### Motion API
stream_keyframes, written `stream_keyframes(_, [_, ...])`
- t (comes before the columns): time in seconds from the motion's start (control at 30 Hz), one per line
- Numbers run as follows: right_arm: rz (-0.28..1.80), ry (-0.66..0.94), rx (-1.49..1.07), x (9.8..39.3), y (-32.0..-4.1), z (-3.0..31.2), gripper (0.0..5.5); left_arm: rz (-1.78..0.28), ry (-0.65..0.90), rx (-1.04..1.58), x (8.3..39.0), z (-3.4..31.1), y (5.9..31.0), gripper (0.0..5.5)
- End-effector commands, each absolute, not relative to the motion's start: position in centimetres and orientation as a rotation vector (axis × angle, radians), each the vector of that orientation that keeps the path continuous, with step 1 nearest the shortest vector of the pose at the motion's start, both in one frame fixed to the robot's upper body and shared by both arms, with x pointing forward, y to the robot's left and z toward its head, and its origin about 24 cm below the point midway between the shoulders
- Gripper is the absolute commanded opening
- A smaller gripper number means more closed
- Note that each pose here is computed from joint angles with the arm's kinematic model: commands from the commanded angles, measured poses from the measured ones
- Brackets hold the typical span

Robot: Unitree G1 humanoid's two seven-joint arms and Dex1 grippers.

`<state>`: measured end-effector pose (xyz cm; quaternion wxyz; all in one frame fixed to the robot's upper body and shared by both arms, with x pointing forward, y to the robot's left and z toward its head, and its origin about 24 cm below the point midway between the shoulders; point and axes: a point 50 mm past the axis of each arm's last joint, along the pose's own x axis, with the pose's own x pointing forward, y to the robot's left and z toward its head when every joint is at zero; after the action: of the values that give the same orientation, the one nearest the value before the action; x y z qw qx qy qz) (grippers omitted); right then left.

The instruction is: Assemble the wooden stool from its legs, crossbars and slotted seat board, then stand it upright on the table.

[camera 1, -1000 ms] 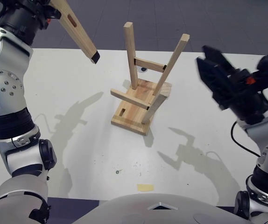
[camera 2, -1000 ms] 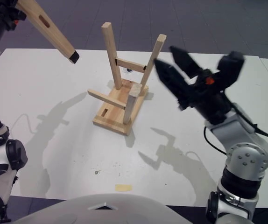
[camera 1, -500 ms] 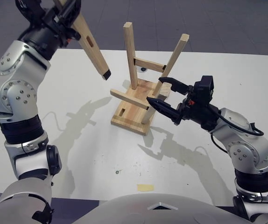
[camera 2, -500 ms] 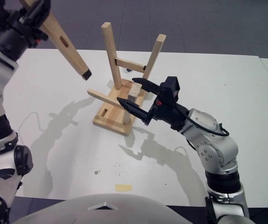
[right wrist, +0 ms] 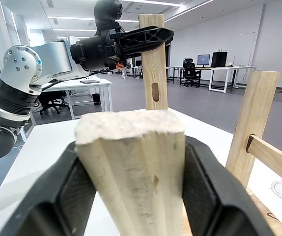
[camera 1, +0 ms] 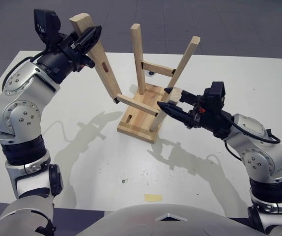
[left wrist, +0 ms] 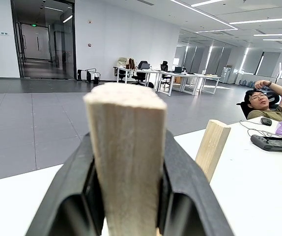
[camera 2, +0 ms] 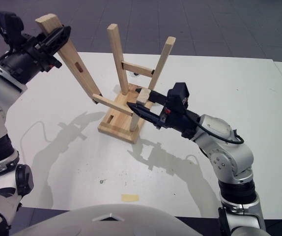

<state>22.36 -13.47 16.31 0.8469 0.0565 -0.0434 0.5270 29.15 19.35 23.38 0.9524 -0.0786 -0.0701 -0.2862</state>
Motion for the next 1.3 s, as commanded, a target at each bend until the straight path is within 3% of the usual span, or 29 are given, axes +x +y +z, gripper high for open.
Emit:
stream_keyframes(0.03, [1.024, -0.075, 0.095, 22.4, -13.5, 15.5, 2.22, -0.575, -0.133, -0.185, 29.0, 22.9, 19.0, 1.02])
stream_keyframes(0.23, [0.906, -0.087, 0.099, 21.5, -13.7, 14.6, 2.13, -0.470, -0.149, -0.250, 29.1, 22.5, 19.0, 1.02])
stream_keyframes(0.4, [0.865, -0.101, 0.100, 21.5, -13.7, 14.4, 2.13, -0.470, -0.069, -0.340, 29.0, 20.8, 17.8, 1.02])
stream_keyframes(0.57, [0.820, -0.110, 0.101, 21.8, -14.0, 14.3, 2.13, -0.423, 0.010, -0.330, 28.8, 19.4, 18.1, 1.02])
stream_keyframes(0.93, [0.807, -0.115, 0.110, 22.0, -13.8, 14.1, 2.13, -0.373, 0.008, -0.468, 29.6, 18.5, 17.5, 1.02])
stream_keyframes(1.3, [0.814, -0.116, 0.128, 22.2, -13.1, 13.7, 2.13, -0.443, -0.001, -0.287, 31.3, 17.2, 16.7, 1.02])
